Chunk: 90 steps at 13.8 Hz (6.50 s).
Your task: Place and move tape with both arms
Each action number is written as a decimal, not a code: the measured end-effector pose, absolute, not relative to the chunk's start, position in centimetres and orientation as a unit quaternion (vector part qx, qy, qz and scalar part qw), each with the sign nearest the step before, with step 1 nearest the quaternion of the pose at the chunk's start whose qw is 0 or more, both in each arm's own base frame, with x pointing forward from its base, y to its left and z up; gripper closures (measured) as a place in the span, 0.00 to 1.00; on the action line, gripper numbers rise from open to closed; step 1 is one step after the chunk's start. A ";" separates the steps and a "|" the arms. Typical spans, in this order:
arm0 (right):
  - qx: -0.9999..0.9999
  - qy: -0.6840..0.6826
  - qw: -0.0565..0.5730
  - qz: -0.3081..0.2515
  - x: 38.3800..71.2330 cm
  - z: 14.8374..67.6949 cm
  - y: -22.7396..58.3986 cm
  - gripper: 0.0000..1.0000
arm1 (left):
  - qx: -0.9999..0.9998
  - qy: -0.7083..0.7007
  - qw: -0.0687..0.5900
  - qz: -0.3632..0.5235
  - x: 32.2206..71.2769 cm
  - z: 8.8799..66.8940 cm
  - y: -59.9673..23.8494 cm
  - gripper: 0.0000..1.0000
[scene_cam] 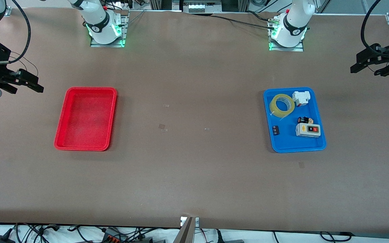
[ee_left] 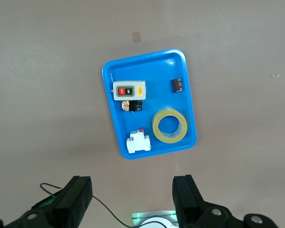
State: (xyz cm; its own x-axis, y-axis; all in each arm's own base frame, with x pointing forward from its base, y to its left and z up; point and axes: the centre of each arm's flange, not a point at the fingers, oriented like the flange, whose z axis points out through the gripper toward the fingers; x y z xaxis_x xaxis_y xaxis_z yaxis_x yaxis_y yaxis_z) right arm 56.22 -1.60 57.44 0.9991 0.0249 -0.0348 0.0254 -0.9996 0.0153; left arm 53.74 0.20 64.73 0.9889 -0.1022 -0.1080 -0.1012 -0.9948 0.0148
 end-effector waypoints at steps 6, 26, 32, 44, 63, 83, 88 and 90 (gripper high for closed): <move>1.000 0.013 0.008 -0.016 56.0 57.7 -1.5 0.00 | 0.997 -0.050 0.004 -0.049 54.6 63.2 0.2 0.00; 1.000 0.017 0.008 -0.017 56.0 57.6 -1.1 0.00 | 0.969 -0.080 0.087 -0.215 50.2 25.2 -1.0 0.00; 1.000 0.017 0.008 -0.017 56.0 57.6 -1.1 0.00 | 0.967 -0.062 0.090 -0.231 51.0 21.7 -1.1 0.00; 1.000 0.017 0.008 -0.017 56.0 57.6 -1.1 0.00 | 0.969 -0.025 0.074 -0.234 52.8 20.9 -3.0 0.08; 1.000 0.017 0.008 -0.017 56.0 57.6 -1.1 0.00 | 0.943 0.127 0.112 -0.285 60.0 29.4 -16.3 0.84; 0.998 0.029 0.003 -0.064 58.4 51.3 -0.1 0.00 | 0.941 0.271 0.116 -0.167 61.3 31.3 -36.6 0.00; 0.988 0.117 -0.033 -0.091 60.2 42.9 13.1 0.00 | 0.956 0.232 0.045 -0.172 62.8 42.5 -20.4 0.00; 0.985 0.145 -0.032 -0.087 60.1 39.1 19.8 0.00 | 0.967 0.185 0.031 -0.173 61.8 44.6 -16.0 0.00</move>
